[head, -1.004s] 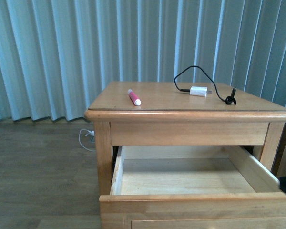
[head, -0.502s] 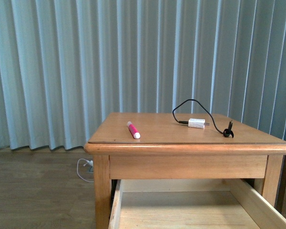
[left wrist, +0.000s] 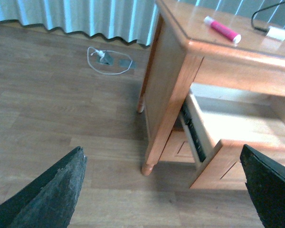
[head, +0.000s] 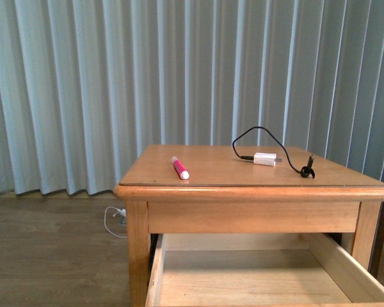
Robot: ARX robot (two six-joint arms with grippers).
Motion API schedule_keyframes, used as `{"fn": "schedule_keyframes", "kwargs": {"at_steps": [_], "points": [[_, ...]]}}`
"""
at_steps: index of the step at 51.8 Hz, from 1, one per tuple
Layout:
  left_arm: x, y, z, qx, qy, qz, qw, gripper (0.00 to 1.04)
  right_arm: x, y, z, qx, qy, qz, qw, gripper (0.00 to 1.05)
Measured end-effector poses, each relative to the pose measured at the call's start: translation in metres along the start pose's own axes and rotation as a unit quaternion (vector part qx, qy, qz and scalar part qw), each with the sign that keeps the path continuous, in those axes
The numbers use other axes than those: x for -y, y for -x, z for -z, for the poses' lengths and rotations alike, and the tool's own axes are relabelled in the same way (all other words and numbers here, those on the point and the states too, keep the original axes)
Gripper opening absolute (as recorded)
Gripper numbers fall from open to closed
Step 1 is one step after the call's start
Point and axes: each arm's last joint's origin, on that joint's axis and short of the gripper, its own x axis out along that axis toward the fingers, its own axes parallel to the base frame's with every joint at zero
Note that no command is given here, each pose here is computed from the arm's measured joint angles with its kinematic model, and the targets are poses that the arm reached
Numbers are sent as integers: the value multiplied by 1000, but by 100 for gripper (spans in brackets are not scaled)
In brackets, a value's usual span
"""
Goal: Place pink marker in drawer with both arms
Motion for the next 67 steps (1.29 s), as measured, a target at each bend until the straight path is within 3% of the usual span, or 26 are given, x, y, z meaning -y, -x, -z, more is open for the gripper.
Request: {"fn": "schedule_keyframes", "kwargs": {"at_steps": [8, 15, 34, 51, 67], "points": [[12, -47, -51, 3, 1, 35, 999, 99, 0, 0, 0, 0, 0, 0, 1000, 96], [27, -105, -81, -20, -6, 60, 998, 99, 0, 0, 0, 0, 0, 0, 1000, 96], [95, -239, -121, -59, -34, 94, 993, 99, 0, 0, 0, 0, 0, 0, 1000, 96], [137, -322, -115, -109, -57, 40, 992, 99, 0, 0, 0, 0, 0, 0, 1000, 96], [164, -364, -99, -134, -79, 24, 988, 99, 0, 0, 0, 0, 0, 0, 1000, 96]]}}
